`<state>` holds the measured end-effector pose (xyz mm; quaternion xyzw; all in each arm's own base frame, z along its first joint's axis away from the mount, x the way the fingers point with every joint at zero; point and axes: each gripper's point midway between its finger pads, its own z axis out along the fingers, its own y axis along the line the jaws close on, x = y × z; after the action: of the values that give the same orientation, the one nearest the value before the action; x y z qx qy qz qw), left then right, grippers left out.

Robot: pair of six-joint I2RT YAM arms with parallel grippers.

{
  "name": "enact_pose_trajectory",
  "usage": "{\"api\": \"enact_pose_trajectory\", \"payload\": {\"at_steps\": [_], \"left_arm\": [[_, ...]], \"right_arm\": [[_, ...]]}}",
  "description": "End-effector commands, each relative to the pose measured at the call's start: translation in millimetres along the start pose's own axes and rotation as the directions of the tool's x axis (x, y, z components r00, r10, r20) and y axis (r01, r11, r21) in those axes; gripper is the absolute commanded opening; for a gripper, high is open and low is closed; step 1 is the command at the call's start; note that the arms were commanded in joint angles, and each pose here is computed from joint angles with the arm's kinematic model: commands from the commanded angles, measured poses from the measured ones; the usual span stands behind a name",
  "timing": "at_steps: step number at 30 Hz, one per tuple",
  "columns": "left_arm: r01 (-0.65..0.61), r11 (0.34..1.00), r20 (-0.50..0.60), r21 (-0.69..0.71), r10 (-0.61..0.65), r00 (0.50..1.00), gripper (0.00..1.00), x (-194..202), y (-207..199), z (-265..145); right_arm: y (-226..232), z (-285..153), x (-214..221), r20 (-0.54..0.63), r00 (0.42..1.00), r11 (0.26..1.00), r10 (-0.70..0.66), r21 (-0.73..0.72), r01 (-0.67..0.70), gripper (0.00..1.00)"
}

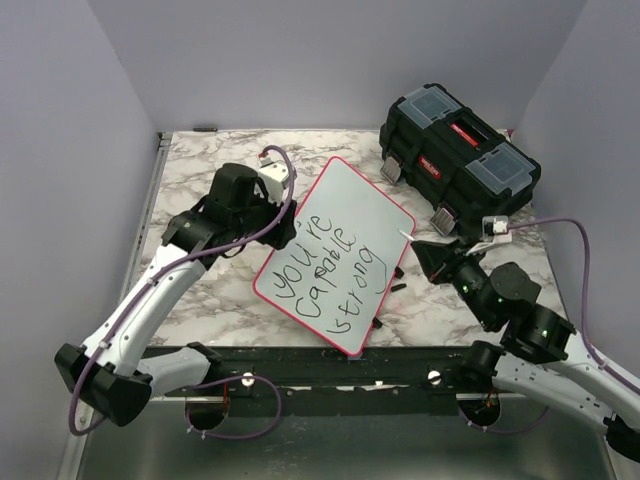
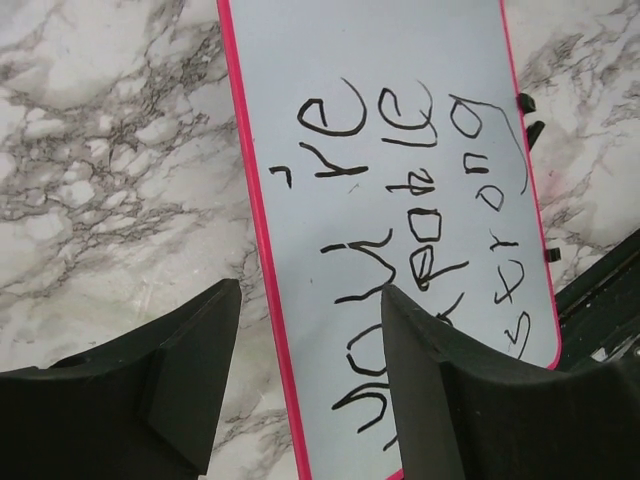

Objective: Write a sentence on the whiteboard
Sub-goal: Pick up the pen cap from the center of the board.

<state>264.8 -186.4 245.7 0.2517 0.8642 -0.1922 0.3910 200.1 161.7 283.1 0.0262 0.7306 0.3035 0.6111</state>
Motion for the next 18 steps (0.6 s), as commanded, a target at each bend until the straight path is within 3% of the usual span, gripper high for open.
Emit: {"api": "enact_pose_trajectory", "payload": {"at_steps": [1,9,18], "left_arm": [[-0.121,0.988,0.127,0.100,0.108,0.986,0.60,-23.6,-28.9,-39.0],[-0.248,0.932,0.161,0.263,0.211,0.964,0.60,-30.6,-97.6,-37.5],[-0.342,0.872,0.041,0.349,0.351,0.936,0.58,-4.4,-167.1,34.9]], "right_arm": [[3.5,0.6,-31.2,0.047,0.998,0.998,-0.031,0.053,0.029,0.01],[22.7,21.6,-72.8,0.078,0.986,0.983,-0.147,0.120,0.138,0.01],[23.4,5.0,-143.4,0.200,0.950,0.957,-0.239,0.216,0.195,0.01]]}}
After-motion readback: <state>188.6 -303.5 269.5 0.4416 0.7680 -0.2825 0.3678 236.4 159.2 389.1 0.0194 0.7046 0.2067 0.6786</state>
